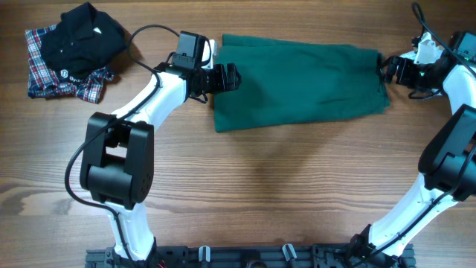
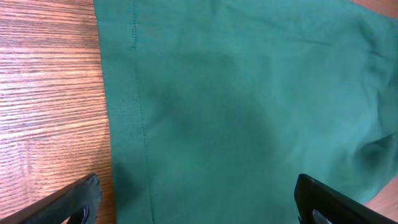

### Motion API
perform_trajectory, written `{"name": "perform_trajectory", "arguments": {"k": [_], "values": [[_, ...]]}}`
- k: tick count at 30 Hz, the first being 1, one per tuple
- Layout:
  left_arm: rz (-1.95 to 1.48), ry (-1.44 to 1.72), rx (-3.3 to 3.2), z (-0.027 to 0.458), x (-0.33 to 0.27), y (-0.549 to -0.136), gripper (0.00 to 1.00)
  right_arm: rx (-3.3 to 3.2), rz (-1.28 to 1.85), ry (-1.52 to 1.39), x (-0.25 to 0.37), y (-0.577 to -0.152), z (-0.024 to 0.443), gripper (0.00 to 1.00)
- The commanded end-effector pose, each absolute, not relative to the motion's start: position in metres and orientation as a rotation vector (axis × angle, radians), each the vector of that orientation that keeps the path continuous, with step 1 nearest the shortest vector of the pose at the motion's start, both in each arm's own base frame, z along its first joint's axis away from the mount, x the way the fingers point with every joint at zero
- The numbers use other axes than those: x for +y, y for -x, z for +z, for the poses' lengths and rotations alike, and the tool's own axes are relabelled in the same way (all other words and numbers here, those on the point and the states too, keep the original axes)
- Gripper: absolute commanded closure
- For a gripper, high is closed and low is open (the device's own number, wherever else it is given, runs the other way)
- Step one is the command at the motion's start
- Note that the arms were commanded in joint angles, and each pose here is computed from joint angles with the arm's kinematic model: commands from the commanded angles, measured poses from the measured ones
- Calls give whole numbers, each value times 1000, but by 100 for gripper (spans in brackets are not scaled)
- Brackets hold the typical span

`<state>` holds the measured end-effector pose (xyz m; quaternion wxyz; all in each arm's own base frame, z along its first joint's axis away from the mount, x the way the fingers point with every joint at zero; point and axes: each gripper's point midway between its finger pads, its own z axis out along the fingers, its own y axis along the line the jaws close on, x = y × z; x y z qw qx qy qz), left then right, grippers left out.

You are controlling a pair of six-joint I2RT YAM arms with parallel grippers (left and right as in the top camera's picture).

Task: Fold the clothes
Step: 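Hold the left end with the left gripper and adjust the right end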

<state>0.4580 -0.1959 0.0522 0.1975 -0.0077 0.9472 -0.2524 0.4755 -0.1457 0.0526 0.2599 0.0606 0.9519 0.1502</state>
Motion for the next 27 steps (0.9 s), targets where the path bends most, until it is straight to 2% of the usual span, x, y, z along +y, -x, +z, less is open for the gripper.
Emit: {"name": "perform_trajectory", "arguments": {"k": [1, 8, 15, 19, 27], "values": [[-745, 114, 2684, 42, -196, -455, 0, 2572, 441, -143, -139, -481, 50, 0], [-806, 195, 2740, 15, -192, -453, 0, 2585, 451, -135, -133, -479, 49, 0], [-843, 185, 2731, 14, -195, -454, 0, 2588, 454, -137, -133, -479, 49, 0], [-946, 150, 2713, 17, -206, -454, 0, 2592, 461, -154, -132, -478, 49, 0], [-1002, 142, 2788, -9, -225, -437, 0, 2593, 472, -171, -131, -478, 49, 0]]}}
